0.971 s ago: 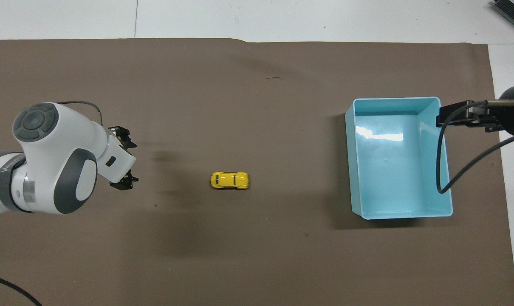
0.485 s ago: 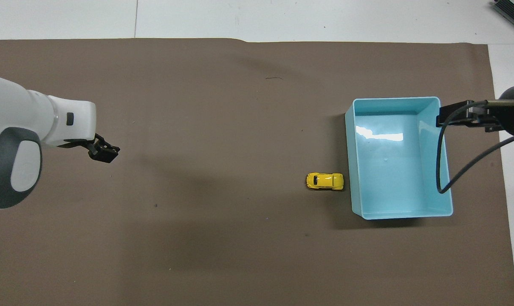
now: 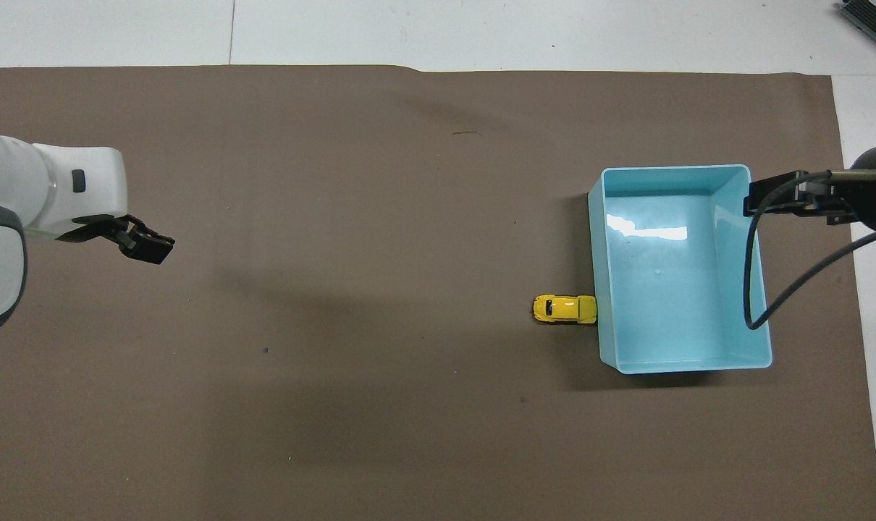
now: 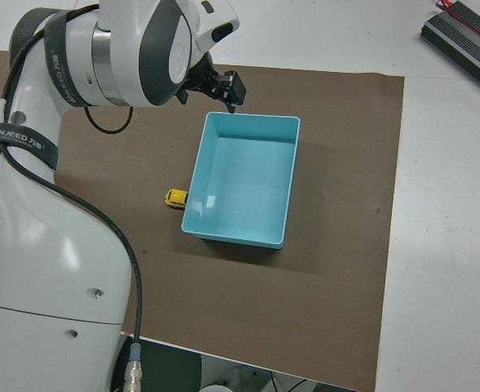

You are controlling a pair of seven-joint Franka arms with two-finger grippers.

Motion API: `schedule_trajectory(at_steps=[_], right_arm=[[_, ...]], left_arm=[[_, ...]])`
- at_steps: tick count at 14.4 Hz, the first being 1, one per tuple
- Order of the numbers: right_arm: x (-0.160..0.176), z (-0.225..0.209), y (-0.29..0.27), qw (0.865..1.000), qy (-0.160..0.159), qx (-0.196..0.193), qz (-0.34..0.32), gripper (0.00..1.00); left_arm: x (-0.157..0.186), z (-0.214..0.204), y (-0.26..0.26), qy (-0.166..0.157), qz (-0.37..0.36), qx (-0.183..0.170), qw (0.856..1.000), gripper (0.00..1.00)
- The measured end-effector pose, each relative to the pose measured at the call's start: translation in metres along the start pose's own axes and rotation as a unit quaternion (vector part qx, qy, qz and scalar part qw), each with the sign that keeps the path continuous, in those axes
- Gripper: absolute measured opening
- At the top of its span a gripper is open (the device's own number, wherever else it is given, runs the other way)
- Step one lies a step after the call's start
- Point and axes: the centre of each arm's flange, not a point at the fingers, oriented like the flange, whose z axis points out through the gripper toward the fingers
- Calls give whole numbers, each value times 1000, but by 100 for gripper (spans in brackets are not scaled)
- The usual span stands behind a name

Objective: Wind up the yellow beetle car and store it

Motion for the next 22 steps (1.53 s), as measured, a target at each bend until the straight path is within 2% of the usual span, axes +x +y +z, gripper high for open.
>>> schedule_trajectory(at_steps=[3, 6, 9, 11, 14, 18, 22], right_arm=[[-4, 1, 0, 1000, -14, -2, -1, 100], [-9, -1, -4, 999, -24, -2, -34, 100], [-14, -2, -27, 993, -24, 1, -115, 100], [-19, -2, -46, 981, -24, 4, -191, 100], [-25, -1, -55, 953, -27, 17, -302, 100], [-36, 13, -79, 890, -34, 27, -453, 100], [-48, 47, -125, 845, -35, 32, -533, 100]], left_arm=[[-6, -25, -6, -11, -76, -2, 997, 100], [-17, -48, -11, -34, -117, -6, 993, 100], [-29, -69, -20, -55, -133, -9, 990, 100], [-30, -81, -20, -55, -143, -8, 988, 100], [-30, -84, -20, -51, -149, -7, 987, 100], [-27, -84, -20, -40, -149, -8, 988, 100], [-26, -83, -20, -34, -150, -11, 988, 100]])
